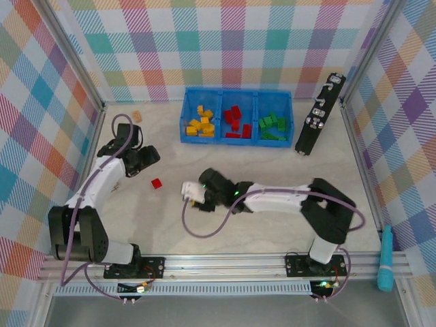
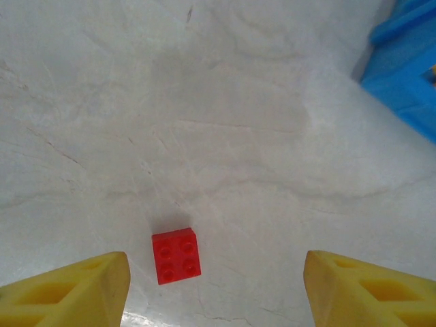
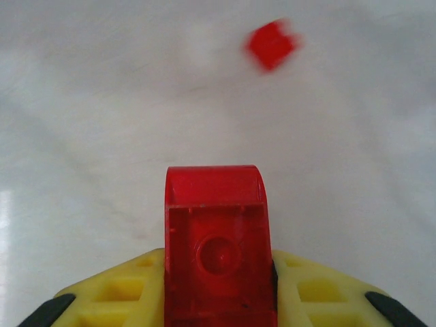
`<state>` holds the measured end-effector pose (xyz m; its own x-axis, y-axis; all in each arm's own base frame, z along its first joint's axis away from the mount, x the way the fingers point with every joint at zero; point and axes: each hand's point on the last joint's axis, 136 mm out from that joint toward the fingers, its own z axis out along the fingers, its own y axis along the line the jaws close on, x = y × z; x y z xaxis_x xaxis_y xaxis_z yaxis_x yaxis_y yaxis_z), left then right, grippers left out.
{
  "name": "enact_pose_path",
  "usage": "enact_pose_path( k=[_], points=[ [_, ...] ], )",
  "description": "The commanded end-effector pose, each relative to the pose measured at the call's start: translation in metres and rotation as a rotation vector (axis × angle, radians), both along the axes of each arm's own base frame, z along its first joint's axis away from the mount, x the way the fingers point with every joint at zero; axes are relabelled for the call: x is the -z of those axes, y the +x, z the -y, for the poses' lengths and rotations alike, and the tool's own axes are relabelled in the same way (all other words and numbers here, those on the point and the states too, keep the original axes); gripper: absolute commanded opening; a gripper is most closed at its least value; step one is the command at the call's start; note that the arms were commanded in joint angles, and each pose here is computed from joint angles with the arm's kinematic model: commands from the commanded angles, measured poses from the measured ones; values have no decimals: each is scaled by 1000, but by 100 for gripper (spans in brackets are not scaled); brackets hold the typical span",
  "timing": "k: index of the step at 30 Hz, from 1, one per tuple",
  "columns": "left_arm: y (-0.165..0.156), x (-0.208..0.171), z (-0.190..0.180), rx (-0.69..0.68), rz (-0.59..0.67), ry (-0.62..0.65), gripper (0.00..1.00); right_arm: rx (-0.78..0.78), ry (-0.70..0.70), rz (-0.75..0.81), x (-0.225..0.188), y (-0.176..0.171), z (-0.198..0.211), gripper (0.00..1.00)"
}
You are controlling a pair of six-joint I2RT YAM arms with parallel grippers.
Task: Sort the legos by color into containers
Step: Pick up the lego from the bottom-center of the table, then place the lego in the container.
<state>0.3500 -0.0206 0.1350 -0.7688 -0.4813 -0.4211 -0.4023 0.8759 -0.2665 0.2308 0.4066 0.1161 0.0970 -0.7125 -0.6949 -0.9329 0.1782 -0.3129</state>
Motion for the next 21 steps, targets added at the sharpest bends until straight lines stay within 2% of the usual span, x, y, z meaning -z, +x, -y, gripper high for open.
enact_pose_path(
  k=[1,6,12,15,18,21],
  points=[
    [-3,23,1,-7,-63,6,68,86,67,87,-46,38,27,21],
    [-2,50,7,-5,-125,6,68,235,127,206,-89,107,70,22],
    [-6,72,15,1,-175,13,69,484,134,306,-106,203,116,24],
    [-9,80,15,-1,-189,31,69,584,173,283,-109,242,129,24],
    [-12,90,16,-6,-209,35,69,699,210,189,-106,276,143,23],
    [-13,99,15,-22,-217,41,69,722,209,172,-100,299,143,24]
  ],
)
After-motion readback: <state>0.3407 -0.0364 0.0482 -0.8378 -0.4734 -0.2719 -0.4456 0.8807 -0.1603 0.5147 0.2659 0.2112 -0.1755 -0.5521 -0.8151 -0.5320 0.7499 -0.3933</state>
